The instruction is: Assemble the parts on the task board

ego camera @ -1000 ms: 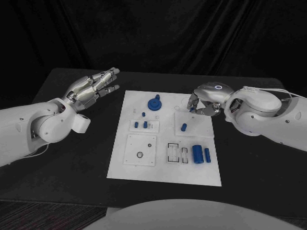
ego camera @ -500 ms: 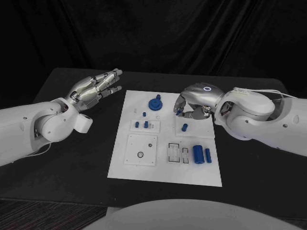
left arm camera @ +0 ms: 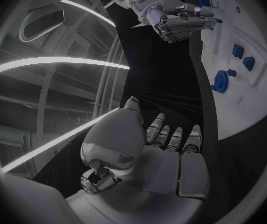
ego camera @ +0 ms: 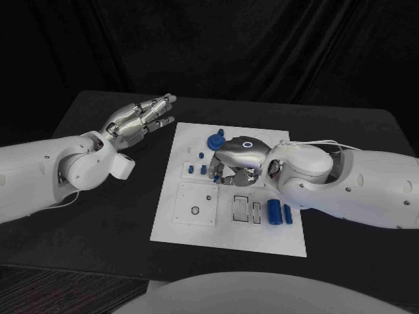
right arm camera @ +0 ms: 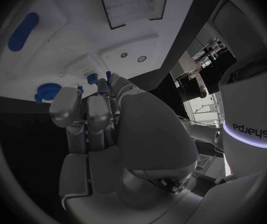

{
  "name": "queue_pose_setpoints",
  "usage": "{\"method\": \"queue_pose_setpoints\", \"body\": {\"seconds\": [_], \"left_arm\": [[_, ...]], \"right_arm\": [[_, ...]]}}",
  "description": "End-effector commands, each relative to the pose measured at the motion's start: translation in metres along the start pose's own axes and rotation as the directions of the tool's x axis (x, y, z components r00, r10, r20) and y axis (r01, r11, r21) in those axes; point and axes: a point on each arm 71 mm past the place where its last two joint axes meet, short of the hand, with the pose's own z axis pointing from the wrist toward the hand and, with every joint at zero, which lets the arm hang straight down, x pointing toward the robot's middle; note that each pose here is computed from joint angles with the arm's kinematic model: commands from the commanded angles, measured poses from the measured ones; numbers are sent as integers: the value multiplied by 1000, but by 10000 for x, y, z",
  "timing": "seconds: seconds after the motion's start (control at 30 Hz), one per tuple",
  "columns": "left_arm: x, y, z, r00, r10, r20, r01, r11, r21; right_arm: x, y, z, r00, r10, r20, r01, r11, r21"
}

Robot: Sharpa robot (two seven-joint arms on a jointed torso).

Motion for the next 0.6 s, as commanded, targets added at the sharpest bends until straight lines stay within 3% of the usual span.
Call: {"method": "queue_pose_setpoints", "body": {"seconds": [0.03,0.3,0.6], "left_arm": [[18,-13,14,1000,-11,-2,11,1000,24],[33,-5,36,1000,-15,-11,15,1000,26],[52,3,53,1000,-20,-21,21,999,24]], "right_arm": [[70,47,38,999,-13,-39,13,1000,-15],[129,198,125,997,-71,-42,68,996,-63],[170,230,144,995,-80,-61,75,995,-69]]}}
